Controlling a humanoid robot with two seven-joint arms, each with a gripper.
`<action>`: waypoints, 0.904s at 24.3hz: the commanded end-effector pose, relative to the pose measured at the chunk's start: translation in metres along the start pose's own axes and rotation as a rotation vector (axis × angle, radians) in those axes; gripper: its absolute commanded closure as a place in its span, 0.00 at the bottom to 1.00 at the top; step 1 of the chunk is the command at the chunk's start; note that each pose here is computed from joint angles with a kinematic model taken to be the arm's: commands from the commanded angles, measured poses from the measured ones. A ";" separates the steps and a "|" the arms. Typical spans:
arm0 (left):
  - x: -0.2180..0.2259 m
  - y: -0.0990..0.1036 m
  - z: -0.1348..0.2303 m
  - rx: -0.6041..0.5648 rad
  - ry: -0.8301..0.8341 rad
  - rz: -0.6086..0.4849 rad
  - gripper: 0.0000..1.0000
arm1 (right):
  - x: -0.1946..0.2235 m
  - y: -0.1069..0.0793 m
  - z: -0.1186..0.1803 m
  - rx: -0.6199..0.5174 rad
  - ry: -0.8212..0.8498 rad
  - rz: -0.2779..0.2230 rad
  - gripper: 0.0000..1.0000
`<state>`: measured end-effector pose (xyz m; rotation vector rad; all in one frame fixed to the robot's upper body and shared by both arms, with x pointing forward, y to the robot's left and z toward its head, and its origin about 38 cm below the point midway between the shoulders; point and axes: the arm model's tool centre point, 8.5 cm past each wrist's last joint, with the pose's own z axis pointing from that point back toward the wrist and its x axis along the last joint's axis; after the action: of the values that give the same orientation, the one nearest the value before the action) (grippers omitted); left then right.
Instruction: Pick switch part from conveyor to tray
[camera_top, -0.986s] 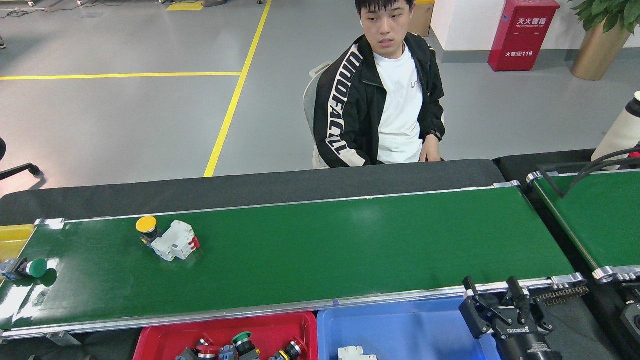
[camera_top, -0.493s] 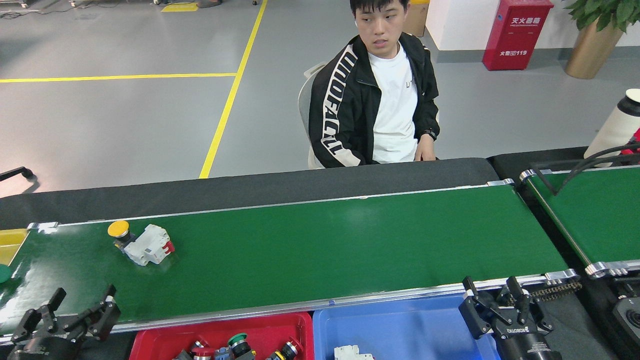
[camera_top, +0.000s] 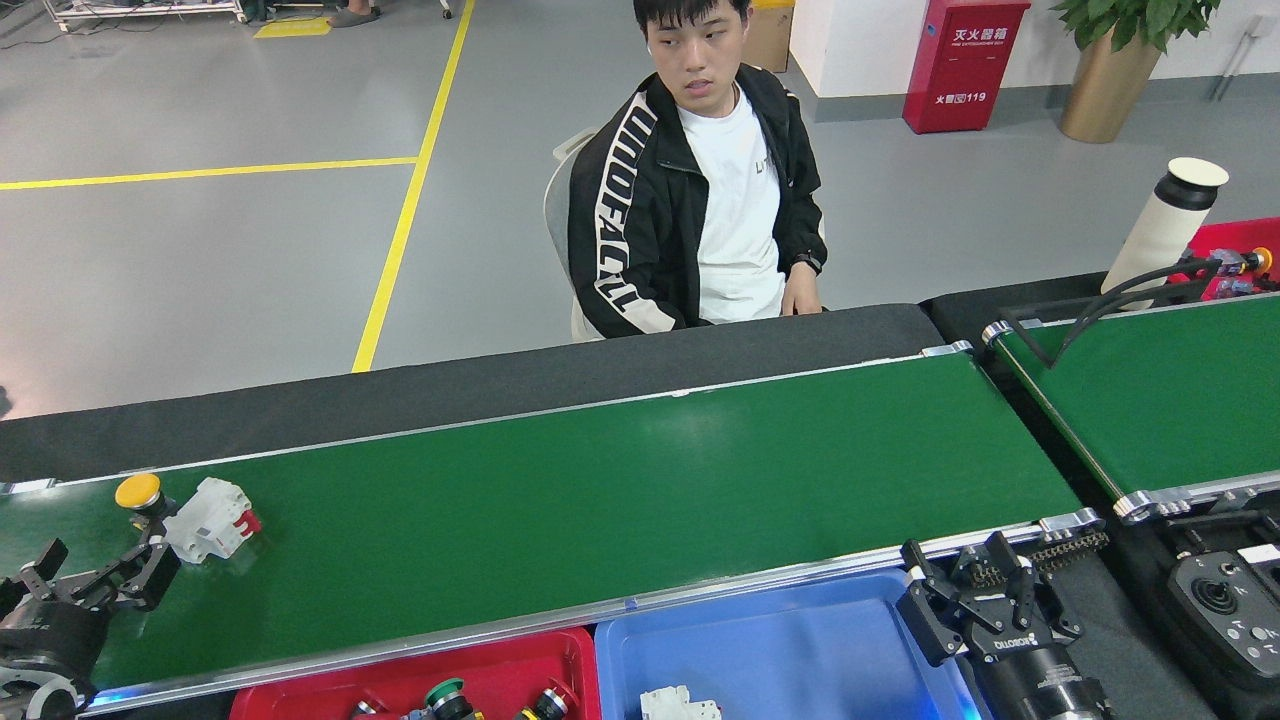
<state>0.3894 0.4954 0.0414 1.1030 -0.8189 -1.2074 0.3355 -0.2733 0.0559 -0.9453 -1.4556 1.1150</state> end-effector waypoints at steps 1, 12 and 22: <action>0.001 0.012 -0.010 0.008 0.002 -0.013 0.00 | 0.000 -0.007 -0.004 -0.015 -0.014 0.012 0.01; -0.037 0.023 -0.034 -0.111 0.001 -0.038 0.55 | 0.005 -0.005 -0.003 -0.010 -0.055 0.010 0.01; -0.038 0.021 -0.032 -0.101 -0.007 0.005 0.88 | 0.005 -0.004 -0.002 -0.008 -0.062 0.009 0.01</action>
<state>0.4167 0.5374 0.0499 1.0138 -0.7478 -1.2313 0.3345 -0.2667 0.0546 -0.9135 -1.4914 1.1496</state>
